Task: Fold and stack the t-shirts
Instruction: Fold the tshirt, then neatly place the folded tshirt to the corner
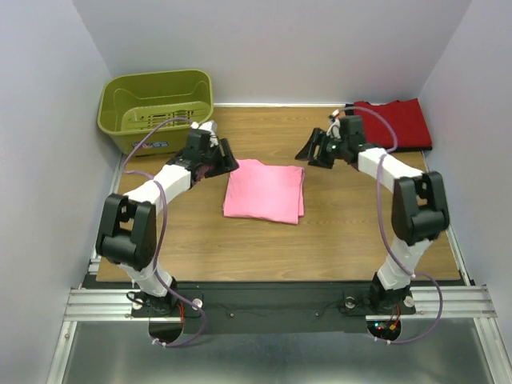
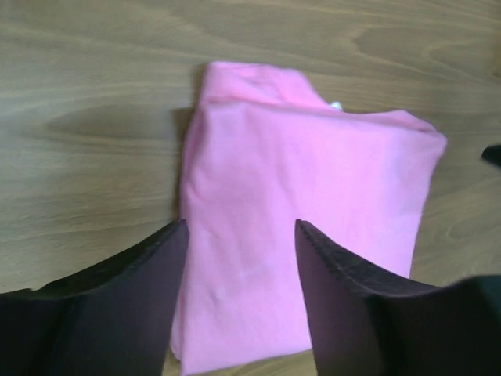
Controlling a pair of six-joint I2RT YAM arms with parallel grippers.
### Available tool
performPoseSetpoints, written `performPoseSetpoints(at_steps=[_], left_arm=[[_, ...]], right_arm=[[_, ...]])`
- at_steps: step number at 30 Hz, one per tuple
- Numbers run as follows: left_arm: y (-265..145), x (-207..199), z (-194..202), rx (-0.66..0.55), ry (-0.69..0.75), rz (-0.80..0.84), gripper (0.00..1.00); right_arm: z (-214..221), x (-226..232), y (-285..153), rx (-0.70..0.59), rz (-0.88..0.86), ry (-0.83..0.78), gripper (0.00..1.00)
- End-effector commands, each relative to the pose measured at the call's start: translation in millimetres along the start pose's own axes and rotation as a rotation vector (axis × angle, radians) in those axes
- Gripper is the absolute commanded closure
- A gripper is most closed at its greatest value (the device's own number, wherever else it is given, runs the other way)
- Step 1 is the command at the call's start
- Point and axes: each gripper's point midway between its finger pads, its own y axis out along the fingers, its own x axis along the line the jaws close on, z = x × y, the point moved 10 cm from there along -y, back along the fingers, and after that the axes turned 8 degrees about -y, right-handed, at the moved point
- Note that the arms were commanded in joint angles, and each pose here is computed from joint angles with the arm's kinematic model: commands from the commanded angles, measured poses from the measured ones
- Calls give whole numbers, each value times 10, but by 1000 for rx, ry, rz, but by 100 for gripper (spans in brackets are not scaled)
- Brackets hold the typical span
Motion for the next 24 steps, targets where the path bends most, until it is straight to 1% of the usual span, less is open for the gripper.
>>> performPoseSetpoints(at_steps=[1, 2, 3, 4, 5, 6, 8, 9, 10, 11, 12, 14, 17, 19, 21, 24], left_arm=[[-455, -595, -33, -131, 244, 31, 27], [-493, -792, 164, -114, 315, 62, 26], [-544, -896, 252, -135, 358, 55, 23], [-565, -968, 366, -117, 392, 62, 22], [-589, -1123, 593, -87, 458, 93, 21], [-596, -1182, 700, -67, 488, 102, 21], [-597, -1301, 919, -37, 559, 117, 21], [-570, -1386, 1117, -15, 633, 113, 21], [-563, -1435, 1232, -1, 674, 112, 21], [-526, -1539, 1396, 14, 740, 114, 21], [-516, -1591, 1486, 25, 773, 115, 22], [-455, -1695, 1700, 49, 864, 113, 25], [-402, -1803, 1845, 60, 938, 118, 27], [-295, -1798, 1992, 98, 1007, 114, 28], [-166, -1790, 2077, 127, 1034, 91, 31], [-15, -1724, 2146, 161, 1068, 19, 32]], right_arm=[[-139, 99, -517, -117, 219, -79, 27], [-126, 132, -649, -136, 249, -82, 24], [-84, 72, -757, -138, 318, -60, 20], [23, 16, -811, -121, 352, -42, 17], [34, 42, -965, -152, 373, -36, 14], [107, -2, -1032, -146, 431, -12, 11], [274, -64, -1126, -132, 491, 15, 5], [325, -37, -1221, -152, 519, 21, 4], [378, -30, -1259, -157, 531, 29, 1], [487, -70, -1269, -143, 545, 45, 0], [522, -46, -1332, -163, 553, 56, 0], [644, -78, -1345, -148, 559, 80, 0], [719, -68, -1382, -150, 556, 92, 0], [768, -82, -1391, -149, 561, 106, 0], [786, -88, -1392, -151, 566, 114, 0], [807, -114, -1384, -146, 575, 126, 0]])
